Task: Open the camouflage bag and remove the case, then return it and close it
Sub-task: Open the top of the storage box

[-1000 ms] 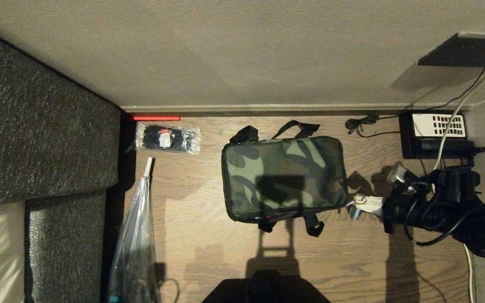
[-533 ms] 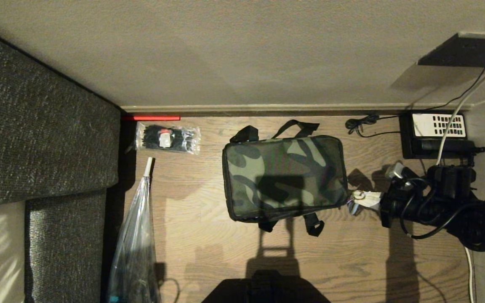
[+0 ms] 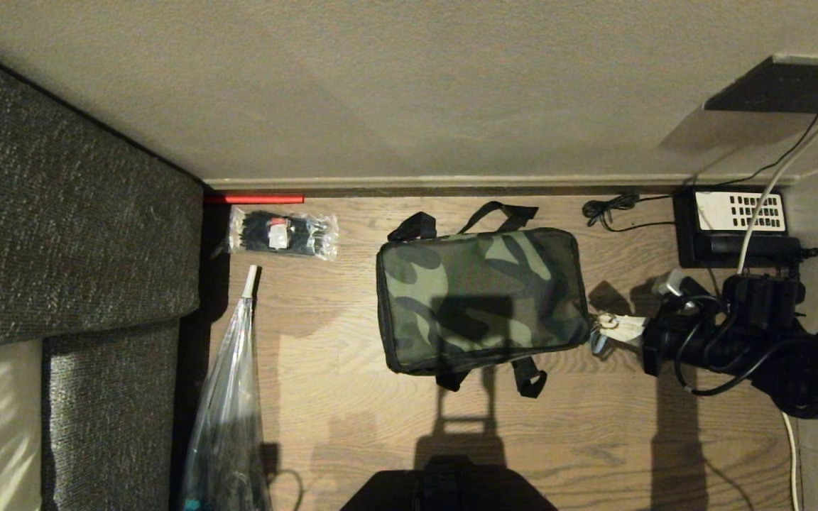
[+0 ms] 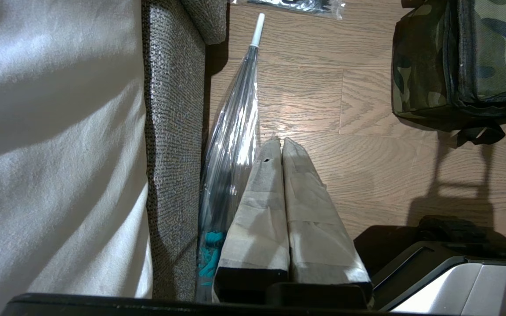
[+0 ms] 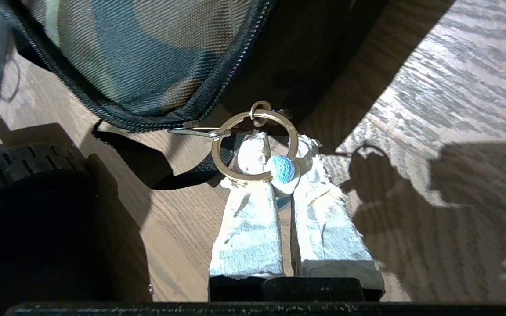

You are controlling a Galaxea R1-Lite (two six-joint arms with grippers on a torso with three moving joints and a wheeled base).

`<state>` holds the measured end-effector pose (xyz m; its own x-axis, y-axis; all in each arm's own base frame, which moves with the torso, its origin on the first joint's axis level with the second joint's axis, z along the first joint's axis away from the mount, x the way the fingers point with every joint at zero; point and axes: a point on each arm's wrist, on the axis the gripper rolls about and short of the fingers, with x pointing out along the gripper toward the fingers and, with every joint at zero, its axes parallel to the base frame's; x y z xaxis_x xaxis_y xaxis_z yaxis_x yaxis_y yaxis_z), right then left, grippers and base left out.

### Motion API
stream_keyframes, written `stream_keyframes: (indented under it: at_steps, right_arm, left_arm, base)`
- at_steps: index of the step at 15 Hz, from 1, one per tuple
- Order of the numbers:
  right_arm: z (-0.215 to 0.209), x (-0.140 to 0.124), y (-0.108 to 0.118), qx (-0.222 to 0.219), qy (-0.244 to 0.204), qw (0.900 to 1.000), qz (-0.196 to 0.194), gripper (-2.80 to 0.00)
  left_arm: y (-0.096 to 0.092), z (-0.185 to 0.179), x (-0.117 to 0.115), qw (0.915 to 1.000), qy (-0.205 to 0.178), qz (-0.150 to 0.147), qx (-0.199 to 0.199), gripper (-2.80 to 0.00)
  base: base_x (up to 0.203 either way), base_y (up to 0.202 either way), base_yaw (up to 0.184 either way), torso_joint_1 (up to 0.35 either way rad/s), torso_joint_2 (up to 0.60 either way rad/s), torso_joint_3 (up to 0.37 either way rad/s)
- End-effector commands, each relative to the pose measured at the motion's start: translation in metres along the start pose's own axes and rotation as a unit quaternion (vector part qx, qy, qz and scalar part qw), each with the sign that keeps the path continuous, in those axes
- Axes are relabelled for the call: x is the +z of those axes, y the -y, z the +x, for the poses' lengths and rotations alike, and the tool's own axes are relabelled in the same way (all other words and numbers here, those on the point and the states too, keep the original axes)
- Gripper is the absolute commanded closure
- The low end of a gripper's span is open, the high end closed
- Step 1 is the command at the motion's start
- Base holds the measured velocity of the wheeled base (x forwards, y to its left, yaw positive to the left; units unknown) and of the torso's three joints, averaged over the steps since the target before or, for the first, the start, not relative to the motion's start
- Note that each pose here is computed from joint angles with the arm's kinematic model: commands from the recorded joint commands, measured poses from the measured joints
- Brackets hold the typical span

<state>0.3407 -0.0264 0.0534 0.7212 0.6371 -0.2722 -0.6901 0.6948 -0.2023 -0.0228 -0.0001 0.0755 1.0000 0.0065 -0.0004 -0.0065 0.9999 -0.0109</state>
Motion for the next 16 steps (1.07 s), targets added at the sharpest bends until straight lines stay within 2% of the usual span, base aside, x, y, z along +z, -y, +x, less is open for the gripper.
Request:
stream_keyframes:
  at_steps: [1, 3, 6, 16]
  right_arm:
    - [0.0, 0.001, 0.001, 0.001, 0.005, 1.0, 0.009, 0.0]
    - [0.002, 0.006, 0.002, -0.001, 0.013, 0.999, 0.035, 0.0]
    - [0.009, 0.017, 0.003, 0.005, 0.029, 0.995, 0.096, 0.0]
    - [0.013, 0.022, 0.009, -0.002, 0.042, 0.995, 0.095, 0.0]
  left_arm:
    - [0.0, 0.0, 0.0, 1.0, 0.0, -0.001, 0.001, 0.0]
    - [0.0, 0.0, 0.0, 1.0, 0.0, 0.0, 0.001, 0.0]
    - [0.0, 0.0, 0.0, 1.0, 0.0, 0.0, 0.001, 0.0]
    - [0.0, 0.0, 0.0, 1.0, 0.0, 0.0, 0.001, 0.0]
  base:
    - [0.0, 0.0, 0.0, 0.0, 0.0, 0.0]
    - [0.0, 0.0, 0.0, 0.0, 0.0, 0.0]
    - [0.0, 0.0, 0.0, 0.0, 0.0, 0.0]
    - [0.0, 0.0, 0.0, 0.0, 0.0, 0.0]
